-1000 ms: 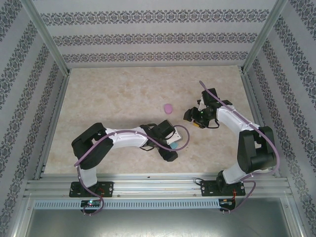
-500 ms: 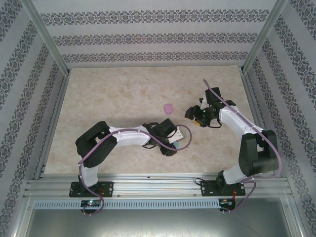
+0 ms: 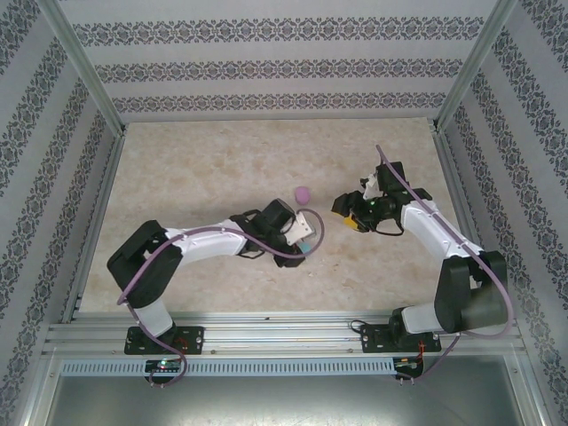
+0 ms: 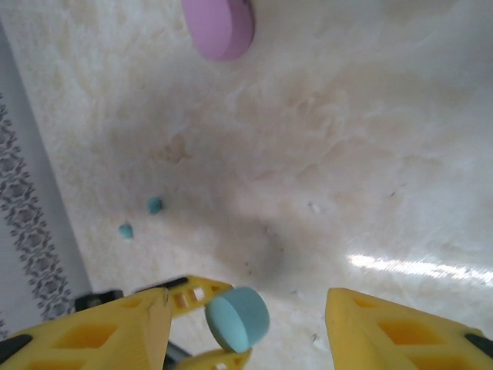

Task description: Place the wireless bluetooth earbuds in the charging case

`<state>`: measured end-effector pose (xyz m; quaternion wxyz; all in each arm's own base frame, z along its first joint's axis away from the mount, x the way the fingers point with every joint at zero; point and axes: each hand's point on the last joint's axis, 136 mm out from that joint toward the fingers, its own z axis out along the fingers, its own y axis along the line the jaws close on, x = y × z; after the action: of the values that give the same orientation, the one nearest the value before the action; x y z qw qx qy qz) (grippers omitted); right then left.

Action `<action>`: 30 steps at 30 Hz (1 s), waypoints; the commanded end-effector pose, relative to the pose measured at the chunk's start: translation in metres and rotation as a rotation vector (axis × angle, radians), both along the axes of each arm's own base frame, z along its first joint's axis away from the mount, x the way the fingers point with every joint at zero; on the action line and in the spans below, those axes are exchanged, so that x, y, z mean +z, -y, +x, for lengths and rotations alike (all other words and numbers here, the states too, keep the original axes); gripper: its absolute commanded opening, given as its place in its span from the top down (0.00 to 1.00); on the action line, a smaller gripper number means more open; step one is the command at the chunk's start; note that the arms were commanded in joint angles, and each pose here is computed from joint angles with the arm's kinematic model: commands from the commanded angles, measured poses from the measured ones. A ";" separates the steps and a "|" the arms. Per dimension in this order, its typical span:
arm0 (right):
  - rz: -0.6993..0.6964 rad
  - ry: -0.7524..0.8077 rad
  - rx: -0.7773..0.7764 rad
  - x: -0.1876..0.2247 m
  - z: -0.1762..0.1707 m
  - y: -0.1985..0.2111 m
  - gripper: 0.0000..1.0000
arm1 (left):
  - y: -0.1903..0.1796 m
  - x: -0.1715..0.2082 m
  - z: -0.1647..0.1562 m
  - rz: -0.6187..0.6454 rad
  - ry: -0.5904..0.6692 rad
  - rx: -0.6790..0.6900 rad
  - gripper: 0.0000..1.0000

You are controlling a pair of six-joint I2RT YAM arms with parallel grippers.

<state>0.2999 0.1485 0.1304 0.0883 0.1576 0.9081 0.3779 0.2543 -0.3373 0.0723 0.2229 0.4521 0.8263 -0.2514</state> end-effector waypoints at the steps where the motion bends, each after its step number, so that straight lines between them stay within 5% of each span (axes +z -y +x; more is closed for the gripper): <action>1: 0.099 0.033 0.081 0.021 -0.012 -0.023 0.44 | 0.000 0.041 0.009 -0.141 0.019 -0.017 0.69; 14: 0.174 0.098 0.332 0.051 -0.030 -0.082 0.42 | -0.006 0.109 0.028 -0.322 0.014 -0.002 0.71; 30: 0.215 0.063 0.372 0.050 -0.034 -0.096 0.49 | 0.000 0.141 0.027 -0.413 0.036 -0.035 0.71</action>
<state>0.2653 0.2346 0.1707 0.0309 0.0003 0.8820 0.4703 0.2752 -0.3324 0.1719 0.2757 0.4082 0.7794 -0.3872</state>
